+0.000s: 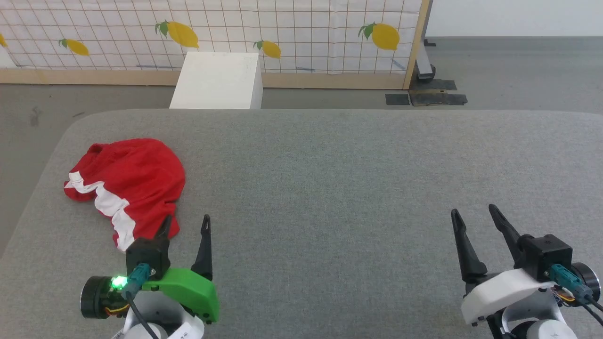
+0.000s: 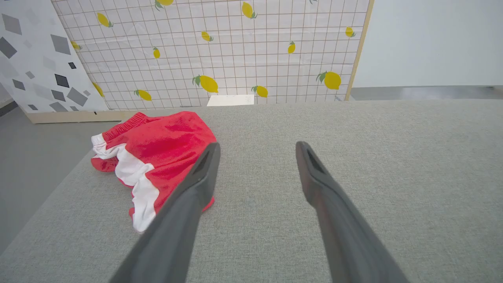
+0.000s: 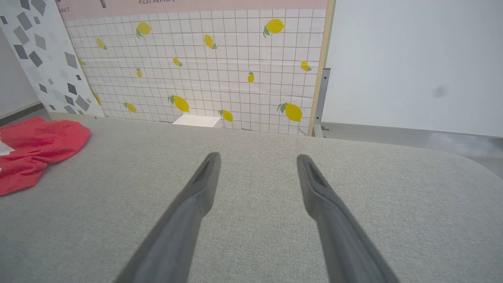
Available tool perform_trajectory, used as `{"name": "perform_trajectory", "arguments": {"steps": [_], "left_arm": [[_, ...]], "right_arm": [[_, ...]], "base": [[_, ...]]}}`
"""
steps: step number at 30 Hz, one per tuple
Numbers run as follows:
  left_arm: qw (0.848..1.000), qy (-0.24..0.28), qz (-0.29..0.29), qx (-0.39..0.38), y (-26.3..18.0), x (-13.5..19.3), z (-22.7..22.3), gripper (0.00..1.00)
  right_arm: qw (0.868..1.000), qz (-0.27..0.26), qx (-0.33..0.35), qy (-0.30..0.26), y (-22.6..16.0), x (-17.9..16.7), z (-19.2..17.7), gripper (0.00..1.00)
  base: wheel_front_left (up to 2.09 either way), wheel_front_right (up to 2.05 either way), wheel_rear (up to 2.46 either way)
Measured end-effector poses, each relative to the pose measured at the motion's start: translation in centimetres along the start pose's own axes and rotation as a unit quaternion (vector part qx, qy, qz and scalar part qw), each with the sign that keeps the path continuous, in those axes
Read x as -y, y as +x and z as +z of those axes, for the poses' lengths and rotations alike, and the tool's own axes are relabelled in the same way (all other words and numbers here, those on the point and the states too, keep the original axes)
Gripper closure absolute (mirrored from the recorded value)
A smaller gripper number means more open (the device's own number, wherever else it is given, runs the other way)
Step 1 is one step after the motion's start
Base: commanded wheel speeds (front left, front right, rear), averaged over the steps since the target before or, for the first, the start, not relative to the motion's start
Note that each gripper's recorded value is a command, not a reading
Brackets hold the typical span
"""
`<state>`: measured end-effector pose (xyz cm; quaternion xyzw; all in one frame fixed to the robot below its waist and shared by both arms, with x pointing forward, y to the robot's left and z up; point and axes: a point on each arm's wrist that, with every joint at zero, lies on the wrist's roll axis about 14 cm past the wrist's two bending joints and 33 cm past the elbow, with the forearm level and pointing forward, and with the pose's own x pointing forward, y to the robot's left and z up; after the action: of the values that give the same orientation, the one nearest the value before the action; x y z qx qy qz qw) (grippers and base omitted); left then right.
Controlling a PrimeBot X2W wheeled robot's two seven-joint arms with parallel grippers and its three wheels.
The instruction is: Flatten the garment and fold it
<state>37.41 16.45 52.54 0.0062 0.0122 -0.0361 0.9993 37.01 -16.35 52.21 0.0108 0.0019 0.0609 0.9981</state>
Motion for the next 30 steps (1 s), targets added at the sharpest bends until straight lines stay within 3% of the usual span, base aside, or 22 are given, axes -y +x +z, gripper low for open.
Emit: {"name": "perform_trajectory", "arguments": {"steps": [18, 30], "left_arm": [[1.000, 0.001, 0.008, -0.011, -0.5, -0.5, -0.5, 0.00], [0.998, 0.007, 0.059, -0.027, -2.6, -4.0, -1.2, 0.00]], "right_arm": [[1.000, 0.018, 0.005, 0.010, 0.5, -1.1, 0.1, 0.00], [0.996, 0.080, 0.015, 0.028, 2.1, -5.3, 0.5, 0.00]], "base": [[0.00, 0.00, 0.00], [0.00, 0.00, 0.00]]}}
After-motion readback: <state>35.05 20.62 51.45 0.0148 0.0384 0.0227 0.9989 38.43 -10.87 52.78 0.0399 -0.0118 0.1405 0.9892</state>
